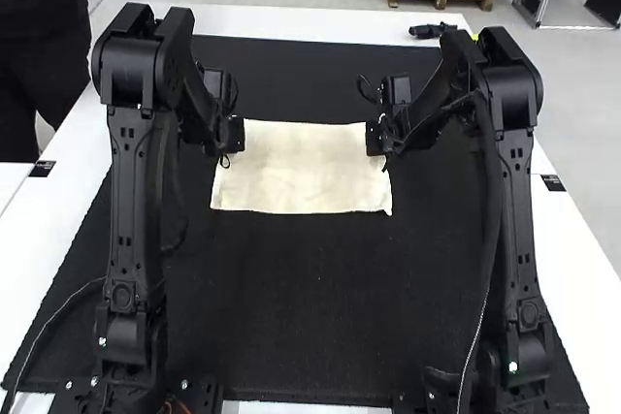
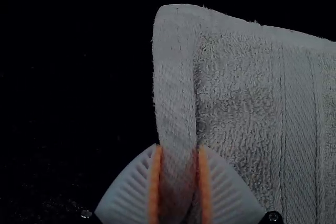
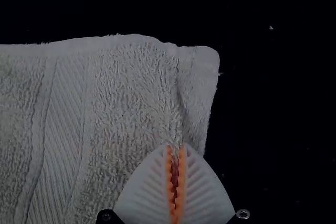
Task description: Fold the towel.
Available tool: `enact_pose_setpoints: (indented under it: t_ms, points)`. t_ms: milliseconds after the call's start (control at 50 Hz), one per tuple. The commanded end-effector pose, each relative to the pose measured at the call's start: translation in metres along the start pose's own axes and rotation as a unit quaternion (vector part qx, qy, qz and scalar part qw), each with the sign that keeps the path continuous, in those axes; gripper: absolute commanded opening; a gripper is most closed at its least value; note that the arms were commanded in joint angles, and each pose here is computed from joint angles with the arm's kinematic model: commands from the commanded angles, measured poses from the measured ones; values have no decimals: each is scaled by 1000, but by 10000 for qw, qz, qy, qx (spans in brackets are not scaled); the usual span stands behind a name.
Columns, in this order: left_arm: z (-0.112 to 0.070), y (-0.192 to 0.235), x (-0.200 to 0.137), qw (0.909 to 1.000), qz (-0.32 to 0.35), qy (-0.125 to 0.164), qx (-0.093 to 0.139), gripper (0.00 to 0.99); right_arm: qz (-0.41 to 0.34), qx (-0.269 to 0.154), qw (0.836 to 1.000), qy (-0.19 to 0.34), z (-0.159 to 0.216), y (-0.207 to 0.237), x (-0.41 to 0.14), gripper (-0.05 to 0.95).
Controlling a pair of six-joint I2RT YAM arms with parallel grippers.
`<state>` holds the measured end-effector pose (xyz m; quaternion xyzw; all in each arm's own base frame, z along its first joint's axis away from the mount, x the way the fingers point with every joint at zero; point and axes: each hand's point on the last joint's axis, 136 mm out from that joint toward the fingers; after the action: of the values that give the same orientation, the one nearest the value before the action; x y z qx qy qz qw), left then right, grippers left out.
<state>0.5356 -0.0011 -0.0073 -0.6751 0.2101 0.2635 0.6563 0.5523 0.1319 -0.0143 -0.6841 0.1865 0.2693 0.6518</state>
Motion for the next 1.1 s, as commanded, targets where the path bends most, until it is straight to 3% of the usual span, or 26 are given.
enact_pose_setpoints:
  t_ms: [0,80,160,580,1080]
  points:
    - [5,5,-1,10000,30,-71,-59,156,-190,76,9994,274,-16,-15,-9,-3]
    - [5,3,-3,10000,-8,-76,-62,149,-327,95,9991,270,-16,-23,-13,-3]
    - [5,-2,-4,9999,-100,-70,-70,28,-386,72,9989,259,-15,-27,-15,-3]
    - [20,-8,-8,9997,-144,-174,-119,25,-386,34,9989,268,-16,-28,-20,-3]
    - [21,-20,-30,9994,-282,-174,-106,25,-595,-59,9979,259,-18,-45,-51,-3]
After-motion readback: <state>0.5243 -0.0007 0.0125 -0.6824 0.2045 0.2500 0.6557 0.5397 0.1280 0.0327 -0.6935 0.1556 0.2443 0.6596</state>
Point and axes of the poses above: each hand's point on the last joint's axis, 136 mm out from that joint toward the fingers, its own x axis out along the fingers, its own z axis along the line the jaws close on, y = z × x, and after that the axes turned 4 degrees about x, right-handed
